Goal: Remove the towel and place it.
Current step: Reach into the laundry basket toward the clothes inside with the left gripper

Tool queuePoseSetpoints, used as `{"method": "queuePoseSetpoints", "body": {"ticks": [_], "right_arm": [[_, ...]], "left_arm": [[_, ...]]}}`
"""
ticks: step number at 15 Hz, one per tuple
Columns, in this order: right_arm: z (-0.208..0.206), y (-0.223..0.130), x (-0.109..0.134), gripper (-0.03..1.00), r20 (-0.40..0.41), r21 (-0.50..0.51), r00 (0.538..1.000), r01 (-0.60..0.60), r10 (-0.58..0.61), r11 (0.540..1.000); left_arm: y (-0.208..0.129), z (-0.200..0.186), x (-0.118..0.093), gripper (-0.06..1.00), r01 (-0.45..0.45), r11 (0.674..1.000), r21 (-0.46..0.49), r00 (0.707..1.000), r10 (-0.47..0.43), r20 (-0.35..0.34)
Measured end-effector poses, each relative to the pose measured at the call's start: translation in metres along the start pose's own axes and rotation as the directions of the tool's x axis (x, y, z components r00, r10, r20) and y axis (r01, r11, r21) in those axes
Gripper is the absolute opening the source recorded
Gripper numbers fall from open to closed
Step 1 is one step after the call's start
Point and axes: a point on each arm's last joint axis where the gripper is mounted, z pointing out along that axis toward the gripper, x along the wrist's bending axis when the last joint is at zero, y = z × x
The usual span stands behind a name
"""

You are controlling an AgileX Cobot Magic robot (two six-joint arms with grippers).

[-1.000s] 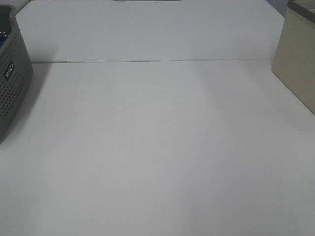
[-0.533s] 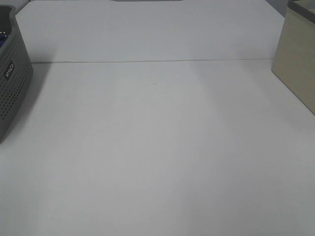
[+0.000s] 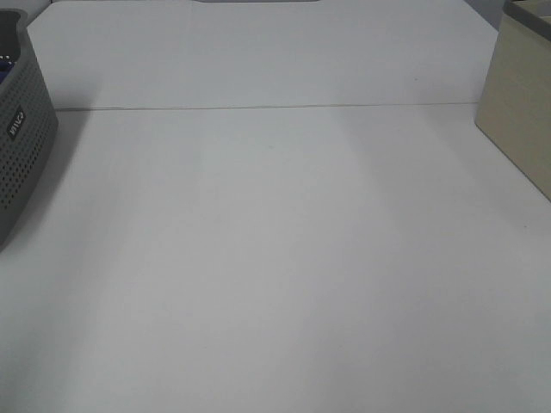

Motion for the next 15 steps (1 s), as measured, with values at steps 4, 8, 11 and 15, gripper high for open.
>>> {"method": "queuePoseSetpoints", "body": {"ticks": [4,8,11,15], "right_arm": [[0.000,0.000,0.000,0.75,0.000,0.000,1.000,0.000,0.000,1.000],[0.000,0.000,0.000,0.75,0.000,0.000,1.000,0.000,0.000,1.000],[0.000,0.000,0.000,0.75,0.000,0.000,1.000,0.000,0.000,1.000],[0.000,0.000,0.000,0.75,0.000,0.000,1.000,0.000,0.000,1.000]], "left_arm": [[0.084,0.028,0.071,0.99,-0.274,0.957,0.098,0.961,0.277,-0.018],[0.126,0.090,0.123,0.99,-0.407,0.874,0.265,0.905,0.425,-0.010],[0.134,0.154,0.160,0.99,-0.387,0.853,0.350,0.916,0.398,0.044],[0.102,0.231,0.210,0.99,-0.399,0.802,0.444,0.916,0.370,0.155]]}}
